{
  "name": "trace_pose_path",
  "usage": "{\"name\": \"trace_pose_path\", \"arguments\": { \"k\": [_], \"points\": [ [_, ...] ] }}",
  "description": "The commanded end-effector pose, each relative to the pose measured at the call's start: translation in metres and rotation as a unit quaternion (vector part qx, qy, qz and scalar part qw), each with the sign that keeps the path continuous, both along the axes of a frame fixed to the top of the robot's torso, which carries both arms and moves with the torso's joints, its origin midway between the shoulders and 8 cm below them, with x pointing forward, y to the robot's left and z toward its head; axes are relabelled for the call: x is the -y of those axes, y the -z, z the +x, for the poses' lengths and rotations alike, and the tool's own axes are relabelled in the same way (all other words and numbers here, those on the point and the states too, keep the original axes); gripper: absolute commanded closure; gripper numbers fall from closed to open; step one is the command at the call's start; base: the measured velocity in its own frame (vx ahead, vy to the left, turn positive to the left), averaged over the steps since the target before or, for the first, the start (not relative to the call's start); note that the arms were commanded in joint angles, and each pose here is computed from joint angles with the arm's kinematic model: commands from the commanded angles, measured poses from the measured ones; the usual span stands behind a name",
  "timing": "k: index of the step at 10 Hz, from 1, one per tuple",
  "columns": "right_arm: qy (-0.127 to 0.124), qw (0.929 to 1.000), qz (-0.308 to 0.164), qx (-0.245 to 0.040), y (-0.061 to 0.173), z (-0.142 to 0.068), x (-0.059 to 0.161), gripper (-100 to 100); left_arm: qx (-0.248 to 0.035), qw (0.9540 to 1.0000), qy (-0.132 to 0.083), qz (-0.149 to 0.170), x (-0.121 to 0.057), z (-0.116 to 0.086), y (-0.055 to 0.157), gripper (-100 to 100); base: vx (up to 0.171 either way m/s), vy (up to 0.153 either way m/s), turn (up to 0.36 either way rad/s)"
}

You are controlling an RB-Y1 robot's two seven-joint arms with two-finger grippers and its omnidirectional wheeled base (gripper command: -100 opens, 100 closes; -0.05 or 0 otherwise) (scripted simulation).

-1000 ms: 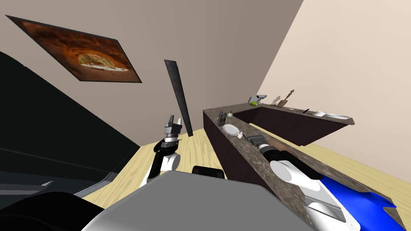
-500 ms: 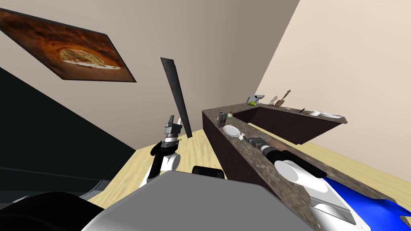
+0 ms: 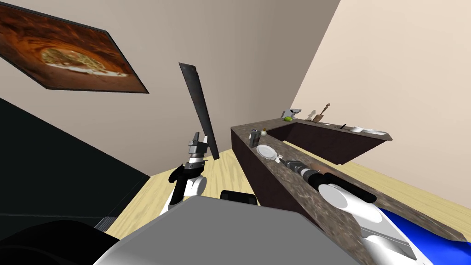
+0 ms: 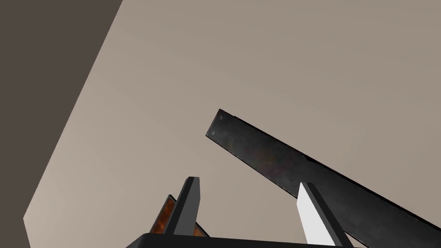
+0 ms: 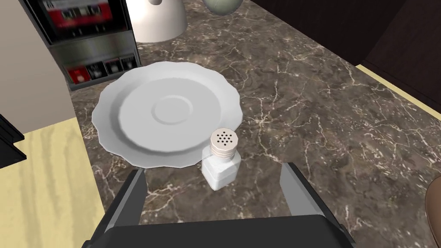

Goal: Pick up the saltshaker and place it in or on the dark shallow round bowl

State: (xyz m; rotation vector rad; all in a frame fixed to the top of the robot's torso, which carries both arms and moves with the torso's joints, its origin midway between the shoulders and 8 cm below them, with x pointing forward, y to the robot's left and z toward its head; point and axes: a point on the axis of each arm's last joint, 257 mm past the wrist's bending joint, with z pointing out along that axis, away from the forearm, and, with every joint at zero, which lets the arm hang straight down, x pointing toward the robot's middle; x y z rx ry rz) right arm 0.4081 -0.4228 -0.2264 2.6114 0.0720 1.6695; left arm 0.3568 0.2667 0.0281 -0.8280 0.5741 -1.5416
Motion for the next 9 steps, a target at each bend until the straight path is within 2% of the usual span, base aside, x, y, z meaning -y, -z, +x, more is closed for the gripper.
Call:
{"name": "trace_pose_path", "arguments": {
  "k": [1,4,5,6,8,9],
  "points": [
    [0.008,0.9993,0.026,-0.024,0.011,-0.006,0.003,-100,0.0,1.0,0.0,0.0,0.0,0.0,0.0,0,0.093,0.028,-0.041],
    [0.013,0.9975,0.048,-0.051,0.023,-0.014,0.006,-100,0.0,1.0,0.0,0.0,0.0,0.0,0.0,0,0.074,0.044,-0.044],
    [0.021,0.9951,0.067,-0.07,0.03,-0.02,0.009,-100,0.0,1.0,0.0,0.0,0.0,0.0,0.0,0,0.085,0.029,-0.051],
    [0.02,0.995,0.067,-0.072,0.031,-0.02,0.009,-100,0.0,1.0,0.0,0.0,0.0,0.0,0.0,0,0.068,0.023,-0.032],
    [0.036,0.9889,0.102,-0.102,0.042,-0.031,0.015,-100,0.0,1.0,0.0,0.0,0.0,0.0,0.0,0,0.098,0.027,-0.064],
    [0.034,0.9881,0.103,-0.109,0.045,-0.033,0.014,-100,0.0,1.0,0.0,0.0,0.0,0.0,0.0,0,0.092,0.039,-0.025]
  ]
}}
